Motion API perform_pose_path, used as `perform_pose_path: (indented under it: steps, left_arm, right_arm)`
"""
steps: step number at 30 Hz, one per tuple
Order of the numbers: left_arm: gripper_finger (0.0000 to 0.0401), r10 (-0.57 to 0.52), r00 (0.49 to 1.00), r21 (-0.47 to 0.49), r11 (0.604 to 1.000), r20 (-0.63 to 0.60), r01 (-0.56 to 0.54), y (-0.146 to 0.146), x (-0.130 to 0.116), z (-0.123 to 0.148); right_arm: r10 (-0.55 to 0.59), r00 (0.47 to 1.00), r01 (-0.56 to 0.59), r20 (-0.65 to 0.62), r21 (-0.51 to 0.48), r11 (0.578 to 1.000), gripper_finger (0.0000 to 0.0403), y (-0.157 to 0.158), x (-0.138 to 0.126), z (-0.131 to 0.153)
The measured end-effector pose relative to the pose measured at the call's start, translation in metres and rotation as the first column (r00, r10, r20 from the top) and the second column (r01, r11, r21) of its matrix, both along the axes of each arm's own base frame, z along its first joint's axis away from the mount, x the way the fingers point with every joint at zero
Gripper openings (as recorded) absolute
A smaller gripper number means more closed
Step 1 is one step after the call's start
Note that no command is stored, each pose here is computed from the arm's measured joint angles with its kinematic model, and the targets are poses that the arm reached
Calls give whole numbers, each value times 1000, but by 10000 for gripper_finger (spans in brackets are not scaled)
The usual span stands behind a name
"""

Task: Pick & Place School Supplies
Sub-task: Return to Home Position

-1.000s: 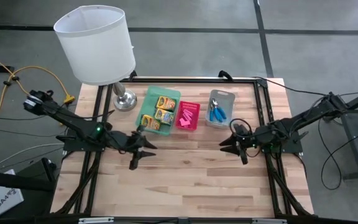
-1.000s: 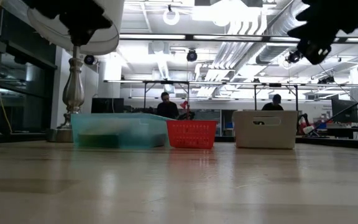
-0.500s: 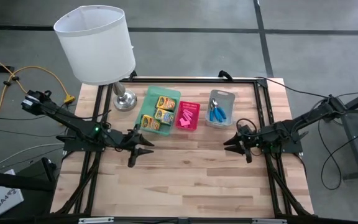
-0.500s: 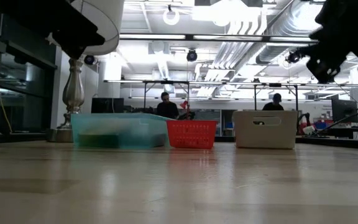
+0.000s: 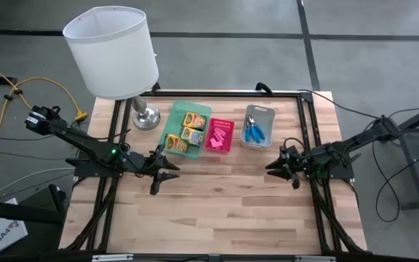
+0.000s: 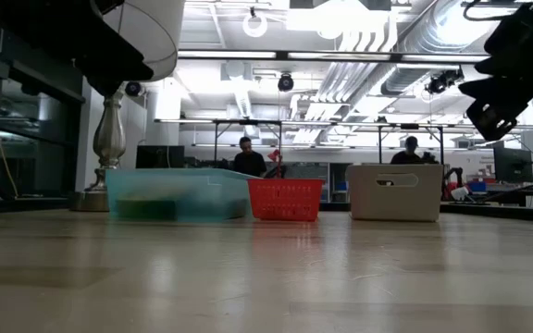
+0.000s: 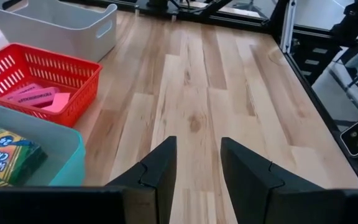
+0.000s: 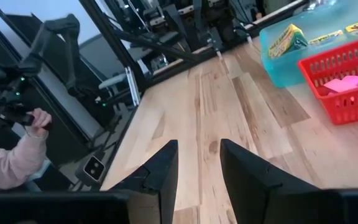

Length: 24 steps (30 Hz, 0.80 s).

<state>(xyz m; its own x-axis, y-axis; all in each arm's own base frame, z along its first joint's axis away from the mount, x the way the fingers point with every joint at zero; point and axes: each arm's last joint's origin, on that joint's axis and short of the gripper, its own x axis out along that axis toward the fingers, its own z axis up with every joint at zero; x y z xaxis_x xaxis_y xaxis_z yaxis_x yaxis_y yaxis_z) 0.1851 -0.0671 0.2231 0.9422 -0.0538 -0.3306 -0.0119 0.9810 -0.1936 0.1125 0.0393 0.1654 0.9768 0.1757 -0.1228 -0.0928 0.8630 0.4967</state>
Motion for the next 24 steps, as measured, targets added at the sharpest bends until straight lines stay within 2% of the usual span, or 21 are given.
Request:
perform_pose_path:
  steps: [6, 17, 24]
  left_arm:
    - [122, -2, 1000, 1, 1000, -4, 2, 0, 0, 0]
    - [122, -2, 1000, -8, 1000, -8, 2, 0, 0, -1]
    - [122, -14, 1000, -11, 1000, -8, 14, -3, -1, -1]
  right_arm:
    - [-1, 1000, 0, 23, 12, 1000, 111, -1, -3, -6]
    - [2, 999, -3, -44, -11, 1000, 111, -3, -8, -13]
    - [89, 996, -89, -20, -7, 996, 111, -2, -11, -11]
